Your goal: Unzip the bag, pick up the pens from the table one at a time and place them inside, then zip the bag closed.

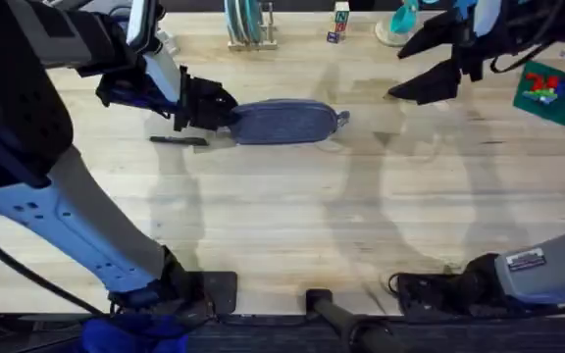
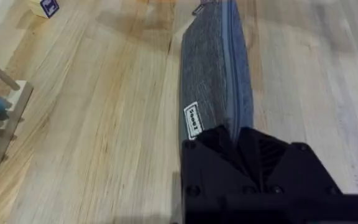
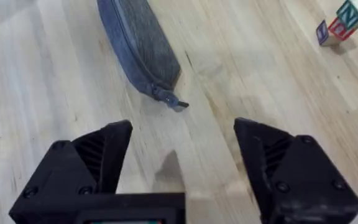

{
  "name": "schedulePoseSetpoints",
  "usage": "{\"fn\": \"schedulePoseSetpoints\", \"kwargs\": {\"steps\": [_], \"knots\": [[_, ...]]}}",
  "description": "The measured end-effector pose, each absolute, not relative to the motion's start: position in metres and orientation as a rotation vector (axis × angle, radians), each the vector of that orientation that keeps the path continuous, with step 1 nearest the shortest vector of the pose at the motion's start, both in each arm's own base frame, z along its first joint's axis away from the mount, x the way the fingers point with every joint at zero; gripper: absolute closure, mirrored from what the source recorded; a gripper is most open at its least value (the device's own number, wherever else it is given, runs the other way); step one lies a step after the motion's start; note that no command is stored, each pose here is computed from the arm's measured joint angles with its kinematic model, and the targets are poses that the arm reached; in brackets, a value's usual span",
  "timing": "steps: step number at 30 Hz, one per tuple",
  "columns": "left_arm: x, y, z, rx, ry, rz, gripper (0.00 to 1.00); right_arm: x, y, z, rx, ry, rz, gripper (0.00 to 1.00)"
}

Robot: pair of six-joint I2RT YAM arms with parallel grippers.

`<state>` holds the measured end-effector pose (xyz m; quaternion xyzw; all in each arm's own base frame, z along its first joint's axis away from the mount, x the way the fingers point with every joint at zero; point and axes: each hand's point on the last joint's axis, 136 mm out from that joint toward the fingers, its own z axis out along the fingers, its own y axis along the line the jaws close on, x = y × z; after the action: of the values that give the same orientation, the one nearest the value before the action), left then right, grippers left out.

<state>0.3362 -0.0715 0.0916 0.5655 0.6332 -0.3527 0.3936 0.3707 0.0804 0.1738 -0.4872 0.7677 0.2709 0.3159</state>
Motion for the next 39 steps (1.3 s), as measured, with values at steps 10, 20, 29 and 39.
{"fn": "schedulePoseSetpoints", "kwargs": {"steps": [10, 20, 29, 39], "knots": [[0.335, -0.073, 0.090, 1.457, 1.609, -0.893, 0.959, 0.379, 0.082, 0.159, -1.286, 2.008, 0.747, 0.006], [0.335, -0.074, 0.089, 1.467, 1.610, -0.891, 0.959, 0.397, 0.085, 0.123, -1.285, 2.008, 0.793, 0.006], [0.335, -0.074, 0.089, 1.467, 1.610, -0.891, 0.959, 0.402, 0.102, 0.107, -1.329, 1.982, 0.819, 0.006], [0.335, -0.075, 0.089, 1.469, 1.609, -0.891, 0.959, 0.399, 0.109, 0.097, -1.305, 2.027, 0.871, 0.006]]}}
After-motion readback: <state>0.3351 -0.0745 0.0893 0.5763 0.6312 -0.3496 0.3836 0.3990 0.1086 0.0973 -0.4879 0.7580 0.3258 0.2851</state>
